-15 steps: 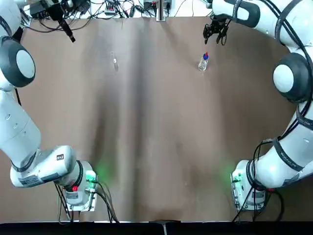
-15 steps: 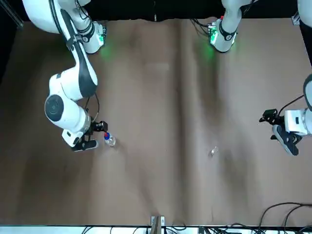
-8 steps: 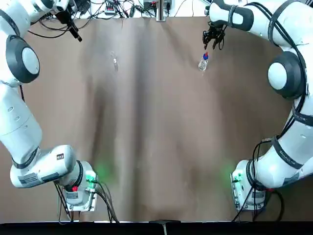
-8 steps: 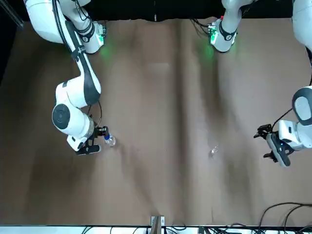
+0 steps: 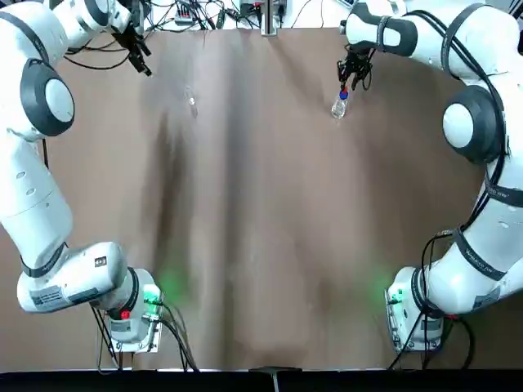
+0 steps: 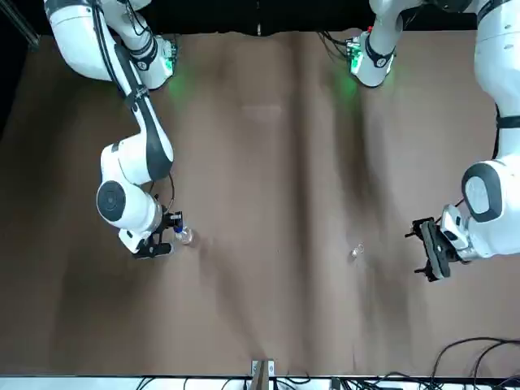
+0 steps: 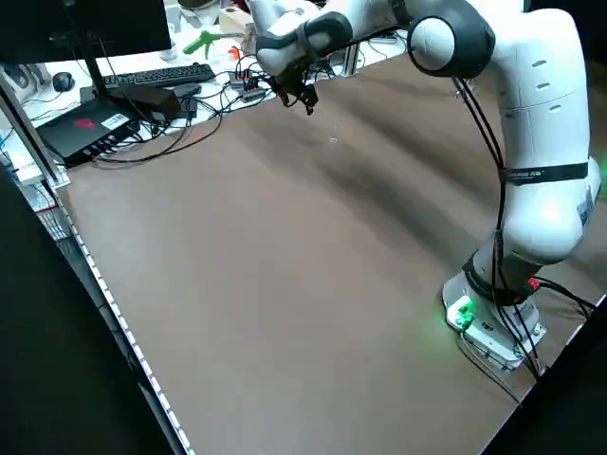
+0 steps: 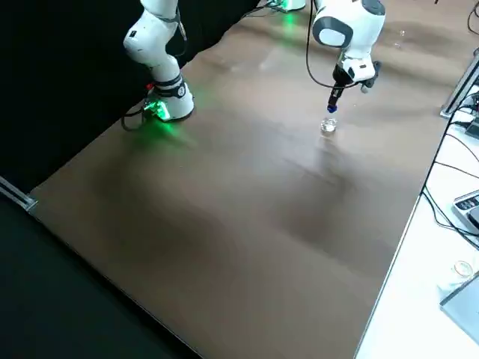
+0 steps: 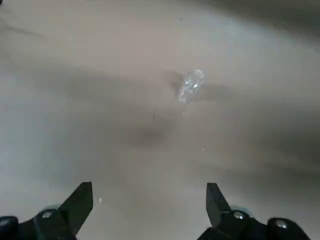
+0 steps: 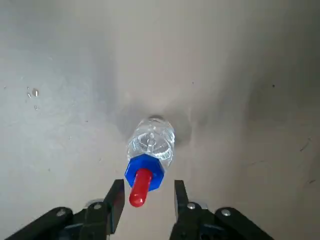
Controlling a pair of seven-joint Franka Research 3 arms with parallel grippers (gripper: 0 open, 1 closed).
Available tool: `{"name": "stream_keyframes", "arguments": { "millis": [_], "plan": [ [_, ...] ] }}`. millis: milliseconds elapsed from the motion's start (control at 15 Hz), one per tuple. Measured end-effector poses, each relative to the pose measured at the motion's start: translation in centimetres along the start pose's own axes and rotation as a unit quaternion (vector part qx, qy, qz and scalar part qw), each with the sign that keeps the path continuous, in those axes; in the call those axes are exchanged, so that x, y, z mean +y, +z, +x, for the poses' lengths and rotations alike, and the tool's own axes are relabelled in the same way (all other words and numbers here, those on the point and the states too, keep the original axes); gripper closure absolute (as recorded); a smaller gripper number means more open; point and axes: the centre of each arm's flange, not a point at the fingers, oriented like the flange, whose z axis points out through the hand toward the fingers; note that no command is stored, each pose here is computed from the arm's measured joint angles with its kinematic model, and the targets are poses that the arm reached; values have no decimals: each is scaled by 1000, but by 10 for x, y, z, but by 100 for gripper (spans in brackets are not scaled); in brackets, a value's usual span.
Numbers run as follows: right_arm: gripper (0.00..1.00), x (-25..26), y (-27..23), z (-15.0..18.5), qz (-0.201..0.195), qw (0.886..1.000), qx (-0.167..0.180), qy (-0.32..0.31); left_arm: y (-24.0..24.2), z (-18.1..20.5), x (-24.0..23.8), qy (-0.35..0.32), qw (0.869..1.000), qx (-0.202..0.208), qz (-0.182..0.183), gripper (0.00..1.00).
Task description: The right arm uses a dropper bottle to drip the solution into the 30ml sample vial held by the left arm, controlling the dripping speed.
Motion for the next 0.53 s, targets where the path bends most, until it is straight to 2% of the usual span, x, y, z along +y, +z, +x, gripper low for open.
{"name": "stream_keyframes", "arguments": {
  "millis": [133, 533],
  "plan": [
    [55, -4, 4, 0, -1, 1000, -3, -3, 25, 8, 2, 39, 998, 50, -18, 0],
    [63, -5, 4, -1, -1, 1000, -3, -3, 73, 8, 9, 78, 990, 108, -48, 0]
  ]
}}
